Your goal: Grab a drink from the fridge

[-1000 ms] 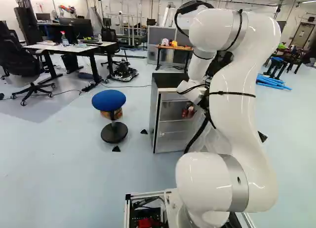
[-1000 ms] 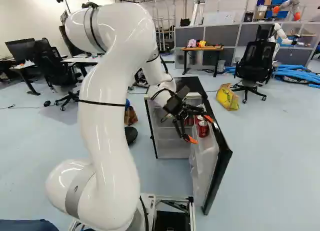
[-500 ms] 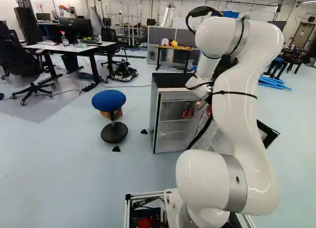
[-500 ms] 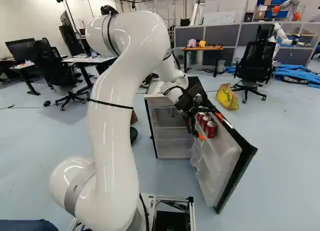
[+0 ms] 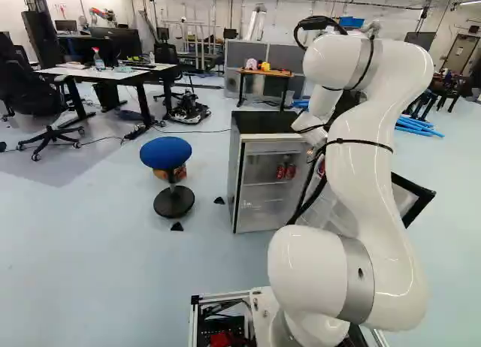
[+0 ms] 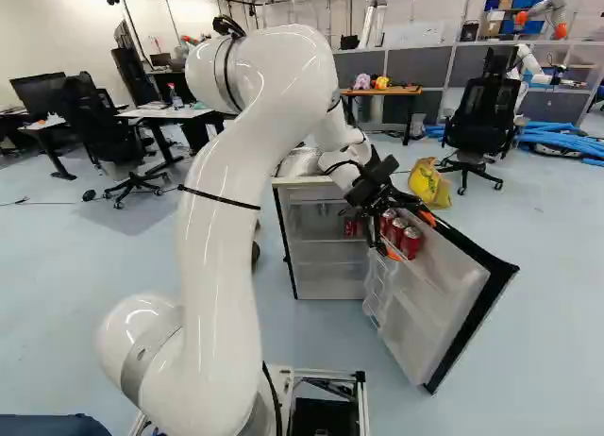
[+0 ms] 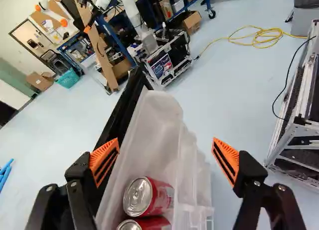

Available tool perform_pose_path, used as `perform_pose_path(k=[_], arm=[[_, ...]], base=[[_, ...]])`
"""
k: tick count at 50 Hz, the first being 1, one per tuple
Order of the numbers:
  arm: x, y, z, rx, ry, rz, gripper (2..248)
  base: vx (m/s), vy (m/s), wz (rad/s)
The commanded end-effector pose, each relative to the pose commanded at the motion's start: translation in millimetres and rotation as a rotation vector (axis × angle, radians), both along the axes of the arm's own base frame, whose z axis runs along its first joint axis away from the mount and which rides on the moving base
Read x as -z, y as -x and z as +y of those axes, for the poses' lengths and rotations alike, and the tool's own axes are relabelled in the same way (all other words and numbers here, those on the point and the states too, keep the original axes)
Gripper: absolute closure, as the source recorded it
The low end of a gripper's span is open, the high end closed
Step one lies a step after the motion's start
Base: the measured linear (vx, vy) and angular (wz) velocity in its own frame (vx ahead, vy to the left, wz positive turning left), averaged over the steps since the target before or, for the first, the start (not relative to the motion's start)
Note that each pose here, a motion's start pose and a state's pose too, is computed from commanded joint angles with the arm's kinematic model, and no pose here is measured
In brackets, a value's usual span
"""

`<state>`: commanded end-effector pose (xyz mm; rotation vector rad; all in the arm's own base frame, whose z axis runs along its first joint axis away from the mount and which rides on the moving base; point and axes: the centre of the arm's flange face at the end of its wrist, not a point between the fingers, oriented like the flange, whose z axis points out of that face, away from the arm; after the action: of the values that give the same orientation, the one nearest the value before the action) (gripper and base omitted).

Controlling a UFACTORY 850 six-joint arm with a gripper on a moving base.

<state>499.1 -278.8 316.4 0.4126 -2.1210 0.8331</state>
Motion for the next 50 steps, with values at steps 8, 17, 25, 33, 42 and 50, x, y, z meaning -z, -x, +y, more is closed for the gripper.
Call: perform_pose_path(k=[8, 17, 25, 33, 42, 50], arm=[[1.1, 6, 7.1, -0.012, -0.003, 0.015, 3], [2.3, 17, 20.3, -0.064, 0.002, 0.049, 3], [2.2, 26, 31.3, -0.147, 0.022, 0.088, 3], [1.4, 35, 42.4, -0.241, 0.046, 0.127, 3], [0.1, 45, 55.4, -0.351, 0.072, 0.168, 3], [-1.4, 55, 65.5, -0.446, 0.094, 0.202, 3]], base=[[0.0, 0.0, 0.0], [0.0, 0.0, 0.0], [0.0, 0.0, 0.0], [0.0, 0.0, 0.0], [0.0, 0.0, 0.0], [0.0, 0.0, 0.0]])
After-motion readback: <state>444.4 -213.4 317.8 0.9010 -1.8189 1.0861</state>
